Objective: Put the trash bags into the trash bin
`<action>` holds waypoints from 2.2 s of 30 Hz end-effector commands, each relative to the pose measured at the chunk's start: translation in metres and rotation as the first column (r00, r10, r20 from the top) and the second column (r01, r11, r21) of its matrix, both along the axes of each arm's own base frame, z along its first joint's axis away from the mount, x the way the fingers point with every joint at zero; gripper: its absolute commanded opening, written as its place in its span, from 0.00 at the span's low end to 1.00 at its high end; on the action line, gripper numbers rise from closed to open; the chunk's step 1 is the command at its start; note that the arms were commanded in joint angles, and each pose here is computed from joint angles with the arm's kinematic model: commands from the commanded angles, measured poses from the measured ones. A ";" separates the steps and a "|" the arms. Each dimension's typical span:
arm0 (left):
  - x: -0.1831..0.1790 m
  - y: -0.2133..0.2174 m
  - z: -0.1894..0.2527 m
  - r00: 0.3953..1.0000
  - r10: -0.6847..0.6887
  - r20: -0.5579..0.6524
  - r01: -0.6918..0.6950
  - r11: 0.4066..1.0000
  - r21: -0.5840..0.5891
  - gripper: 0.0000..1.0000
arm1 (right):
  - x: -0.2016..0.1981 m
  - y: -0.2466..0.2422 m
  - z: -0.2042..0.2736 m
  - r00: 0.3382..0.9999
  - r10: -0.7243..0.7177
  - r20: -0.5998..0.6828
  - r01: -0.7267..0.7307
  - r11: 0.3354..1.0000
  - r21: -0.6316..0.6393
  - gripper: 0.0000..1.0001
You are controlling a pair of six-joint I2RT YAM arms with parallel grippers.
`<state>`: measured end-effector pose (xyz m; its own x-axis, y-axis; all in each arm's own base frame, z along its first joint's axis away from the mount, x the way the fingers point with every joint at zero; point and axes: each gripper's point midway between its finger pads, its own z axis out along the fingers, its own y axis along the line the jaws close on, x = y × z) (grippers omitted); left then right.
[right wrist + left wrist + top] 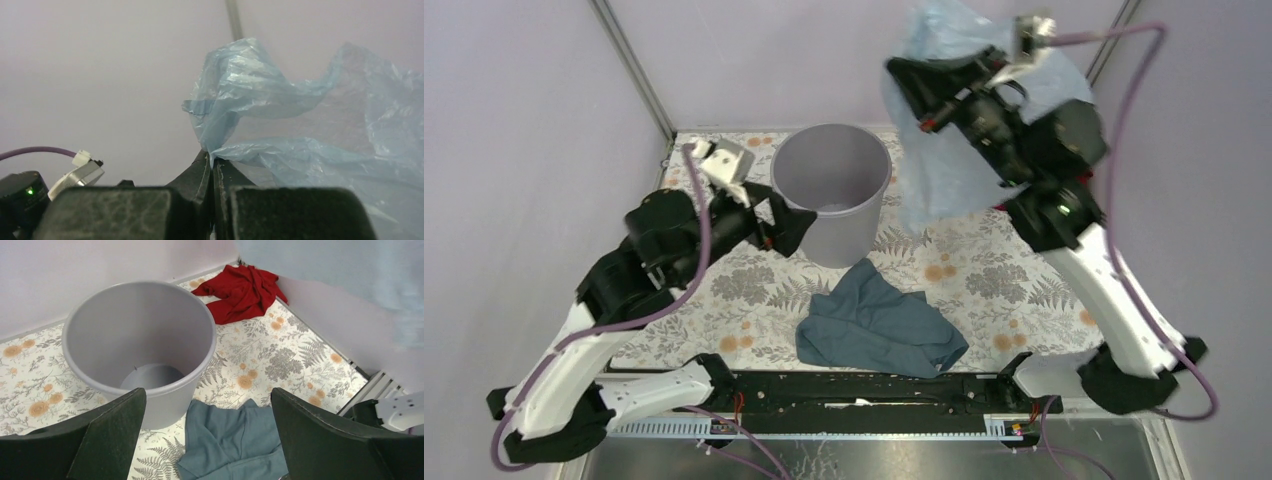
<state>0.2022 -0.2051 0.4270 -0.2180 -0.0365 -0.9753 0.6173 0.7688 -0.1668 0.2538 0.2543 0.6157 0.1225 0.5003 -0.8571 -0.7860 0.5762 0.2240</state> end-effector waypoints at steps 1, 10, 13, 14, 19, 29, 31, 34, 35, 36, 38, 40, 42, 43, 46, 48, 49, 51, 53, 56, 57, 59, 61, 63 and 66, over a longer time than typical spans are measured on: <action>-0.013 0.027 0.006 0.998 0.066 -0.015 -0.067 0.995 -0.068 0.99 | -0.033 0.043 0.057 0.923 0.360 0.136 -0.381 0.903 0.197 0.00; -0.022 0.070 0.019 0.980 0.200 0.004 -0.197 0.967 -0.164 0.99 | -0.023 0.044 0.075 0.860 0.490 0.146 -0.497 0.735 0.462 0.00; -0.016 0.073 0.022 0.971 0.237 0.012 -0.232 0.959 -0.162 0.99 | -0.029 0.036 0.080 0.832 0.533 0.153 -0.524 0.666 0.531 0.00; -0.015 0.073 0.023 0.970 0.243 0.014 -0.238 0.959 -0.155 0.99 | -0.028 0.034 0.080 0.828 0.541 0.148 -0.523 0.648 0.553 0.00; -0.012 0.077 0.032 0.964 0.265 0.016 -0.259 0.954 -0.148 0.99 | 0.004 0.036 0.061 0.852 0.522 0.034 -0.413 0.631 0.657 0.00; -0.006 0.082 0.043 0.946 0.323 -0.019 -0.322 0.933 -0.160 0.99 | 0.074 -0.033 -0.055 0.923 -0.116 -0.367 0.293 0.830 0.475 0.00; -0.001 0.074 0.043 0.948 0.317 -0.024 -0.317 0.937 -0.144 0.99 | 0.068 -0.035 -0.061 0.930 -0.166 -0.328 0.297 0.864 0.406 0.00; 0.006 0.065 0.045 0.950 0.311 -0.027 -0.312 0.941 -0.133 0.99 | 0.063 -0.030 -0.060 0.939 -0.214 -0.271 0.288 0.918 0.273 0.00; 0.009 0.062 0.046 0.950 0.312 -0.028 -0.313 0.941 -0.127 0.99 | 0.063 -0.028 -0.061 0.939 -0.230 -0.257 0.290 0.930 0.226 0.00; 0.011 0.060 0.046 0.949 0.314 -0.030 -0.316 0.941 -0.122 0.99 | 0.062 -0.024 -0.061 0.943 -0.233 -0.239 0.279 0.943 0.180 0.00; 0.016 0.056 0.048 0.945 0.326 -0.040 -0.328 0.936 -0.128 0.99 | 0.059 -0.021 -0.065 0.946 -0.240 -0.220 0.267 0.958 0.105 0.00; 0.023 0.056 0.053 0.932 0.358 -0.046 -0.361 0.923 -0.133 0.99 | 0.055 -0.022 -0.066 0.944 -0.241 -0.224 0.261 0.963 0.065 0.00; 0.031 0.053 0.058 0.921 0.386 -0.052 -0.389 0.913 -0.119 0.99 | 0.051 -0.022 -0.068 0.939 -0.231 -0.255 0.249 0.968 0.039 0.00; 0.035 0.049 0.062 0.920 0.388 -0.049 -0.392 0.914 -0.103 0.99 | 0.049 -0.019 -0.071 0.937 -0.214 -0.275 0.227 0.974 0.019 0.00; 0.056 0.035 0.064 0.912 0.408 -0.045 -0.409 0.912 -0.029 0.99 | 0.042 -0.006 -0.084 0.935 -0.150 -0.322 0.148 0.988 -0.031 0.00; 0.076 0.032 0.063 0.907 0.418 -0.055 -0.419 0.908 -0.008 0.99 | 0.043 -0.005 -0.086 0.931 -0.150 -0.332 0.145 0.989 -0.042 0.00; 0.088 0.034 0.062 0.907 0.413 -0.079 -0.416 0.909 -0.021 0.99 | 0.044 -0.005 -0.087 0.929 -0.155 -0.337 0.149 0.988 -0.045 0.00; 0.108 0.037 0.062 0.920 0.373 -0.122 -0.383 0.920 -0.077 0.97 | 0.044 0.001 -0.085 0.928 -0.132 -0.348 0.124 0.991 -0.045 0.00; 0.117 0.041 0.065 0.930 0.346 -0.126 -0.360 0.925 -0.120 0.96 | 0.045 0.018 -0.084 0.929 -0.055 -0.365 0.046 0.998 -0.034 0.00; 0.123 0.057 0.073 0.917 0.385 -0.105 -0.398 0.904 -0.157 0.96 | 0.038 0.039 -0.081 0.921 0.058 -0.385 -0.070 0.997 -0.015 0.00; 0.124 0.063 0.078 0.911 0.400 -0.099 -0.412 0.895 -0.173 0.96 | 0.037 0.040 -0.080 0.918 0.064 -0.390 -0.074 0.997 -0.010 0.00; 0.127 0.071 0.083 0.904 0.419 -0.090 -0.428 0.881 -0.199 0.98 | 0.037 0.035 -0.081 0.917 0.052 -0.395 -0.060 0.998 -0.008 0.00; 0.135 0.068 0.077 0.908 0.408 -0.091 -0.418 0.887 -0.196 0.94 | 0.039 0.027 -0.085 0.916 0.026 -0.399 -0.032 0.999 -0.007 0.00; 0.146 0.058 0.061 0.918 0.379 -0.120 -0.396 0.902 -0.175 0.85 | 0.044 0.017 -0.090 0.909 0.010 -0.416 -0.010 1.000 0.002 0.00; 0.159 0.023 0.030 0.953 0.243 -0.183 -0.274 0.946 -0.172 0.74 | 0.053 0.006 -0.095 0.891 0.055 -0.451 -0.038 0.998 0.047 0.00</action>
